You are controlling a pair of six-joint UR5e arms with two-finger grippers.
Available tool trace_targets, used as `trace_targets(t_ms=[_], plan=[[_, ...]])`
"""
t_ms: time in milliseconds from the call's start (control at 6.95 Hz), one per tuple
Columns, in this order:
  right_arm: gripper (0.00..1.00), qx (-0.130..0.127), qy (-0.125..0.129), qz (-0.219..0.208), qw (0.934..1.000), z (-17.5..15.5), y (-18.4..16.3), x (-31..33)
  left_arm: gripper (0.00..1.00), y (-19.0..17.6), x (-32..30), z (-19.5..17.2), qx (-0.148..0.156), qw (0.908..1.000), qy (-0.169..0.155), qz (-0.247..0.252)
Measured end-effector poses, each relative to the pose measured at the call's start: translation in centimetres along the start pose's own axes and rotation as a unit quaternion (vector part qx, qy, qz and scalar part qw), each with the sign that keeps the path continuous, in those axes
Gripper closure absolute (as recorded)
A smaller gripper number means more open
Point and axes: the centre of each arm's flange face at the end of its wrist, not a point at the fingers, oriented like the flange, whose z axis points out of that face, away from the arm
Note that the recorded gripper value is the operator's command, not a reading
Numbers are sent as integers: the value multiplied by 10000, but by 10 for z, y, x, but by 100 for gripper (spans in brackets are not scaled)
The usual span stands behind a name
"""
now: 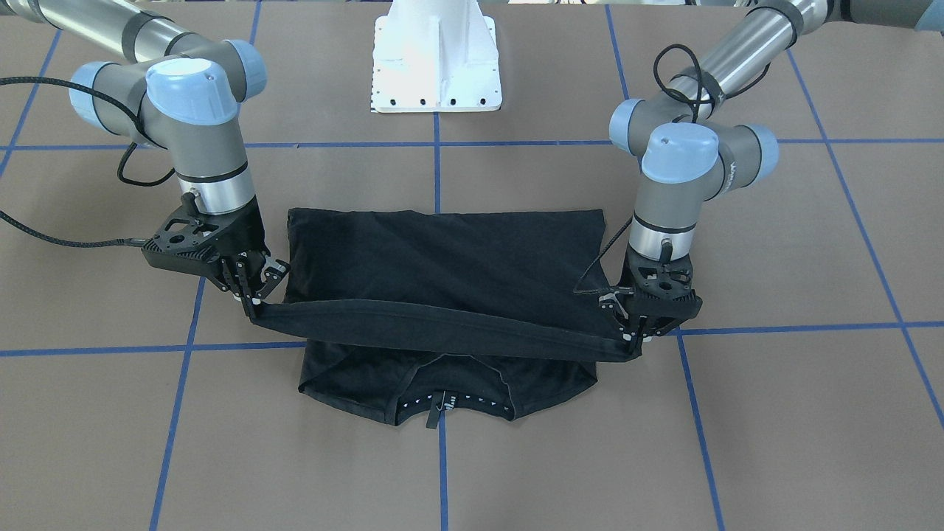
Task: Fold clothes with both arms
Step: 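Lower the hem with both grippers near the collar, then open both grippers, lower the left gripper to the folded shirt's side edge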
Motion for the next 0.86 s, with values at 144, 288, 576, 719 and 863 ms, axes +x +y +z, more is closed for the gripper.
trace_targets(t_ms=[144, 288, 576, 719, 863], plan=[[28, -11, 18, -53, 10000, 2, 1, 0, 66, 1, -1, 4, 10, 10000, 16, 82], [0, -14, 30, -74, 10000, 3, 1, 1, 1, 0, 0, 3, 16, 9999, 45, 110], [0, -23, 17, -132, 9999, 2, -3, 1, 0, -2, 0, -6, 133, 9996, 211, 120], [0, -99, -44, -256, 9996, -4, -12, 2, 0, -4, 3, -18, 222, 9988, 427, 131], [0, -273, -170, -372, 9988, -13, -21, 4, 0, 0, 6, -38, 218, 9970, 720, 200]])
